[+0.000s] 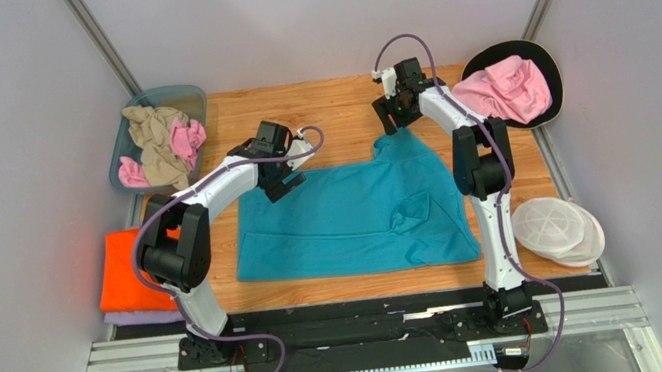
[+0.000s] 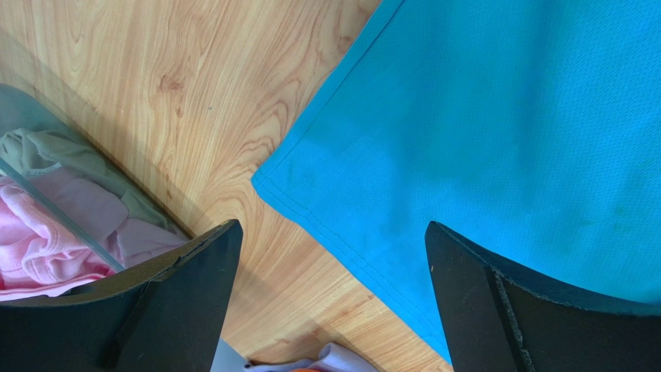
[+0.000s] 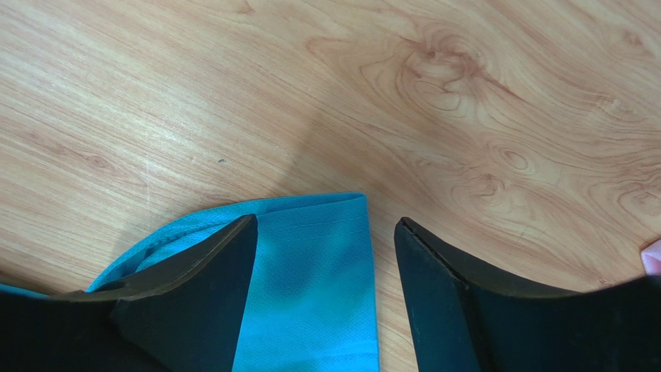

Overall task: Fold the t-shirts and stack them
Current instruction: Fold the tshirt

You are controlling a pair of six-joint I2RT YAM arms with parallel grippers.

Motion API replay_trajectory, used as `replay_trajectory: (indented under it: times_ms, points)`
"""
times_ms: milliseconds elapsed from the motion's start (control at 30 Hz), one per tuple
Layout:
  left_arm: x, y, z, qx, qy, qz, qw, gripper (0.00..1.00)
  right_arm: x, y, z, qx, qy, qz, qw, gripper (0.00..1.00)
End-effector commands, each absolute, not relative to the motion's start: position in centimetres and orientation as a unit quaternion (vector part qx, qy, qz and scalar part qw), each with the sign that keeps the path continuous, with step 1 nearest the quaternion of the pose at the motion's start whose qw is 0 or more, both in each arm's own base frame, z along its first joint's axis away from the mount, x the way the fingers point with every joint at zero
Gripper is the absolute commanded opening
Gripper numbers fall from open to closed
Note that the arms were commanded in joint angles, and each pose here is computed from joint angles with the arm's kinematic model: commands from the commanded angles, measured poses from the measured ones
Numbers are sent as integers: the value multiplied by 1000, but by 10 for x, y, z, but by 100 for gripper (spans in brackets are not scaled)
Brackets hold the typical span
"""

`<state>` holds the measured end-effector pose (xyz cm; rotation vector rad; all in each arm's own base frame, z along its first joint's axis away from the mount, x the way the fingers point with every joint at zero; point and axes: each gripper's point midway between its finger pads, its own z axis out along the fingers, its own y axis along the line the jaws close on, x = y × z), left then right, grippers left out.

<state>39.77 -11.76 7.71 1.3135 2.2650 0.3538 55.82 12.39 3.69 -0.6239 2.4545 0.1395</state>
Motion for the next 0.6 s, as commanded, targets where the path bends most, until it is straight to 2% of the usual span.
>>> replay_trajectory:
  times_ms: [0, 67, 567]
  points:
    - [411, -124, 88, 486, 821, 131, 269, 97, 572, 126, 49, -229, 916, 69, 321, 67]
    - [411, -123, 88, 486, 821, 132, 268, 96, 571, 125, 46, -230, 917, 72, 318, 63]
    - [404, -118, 77, 492, 822, 136, 251, 96, 563, 122, 31, -234, 921, 84, 301, 56]
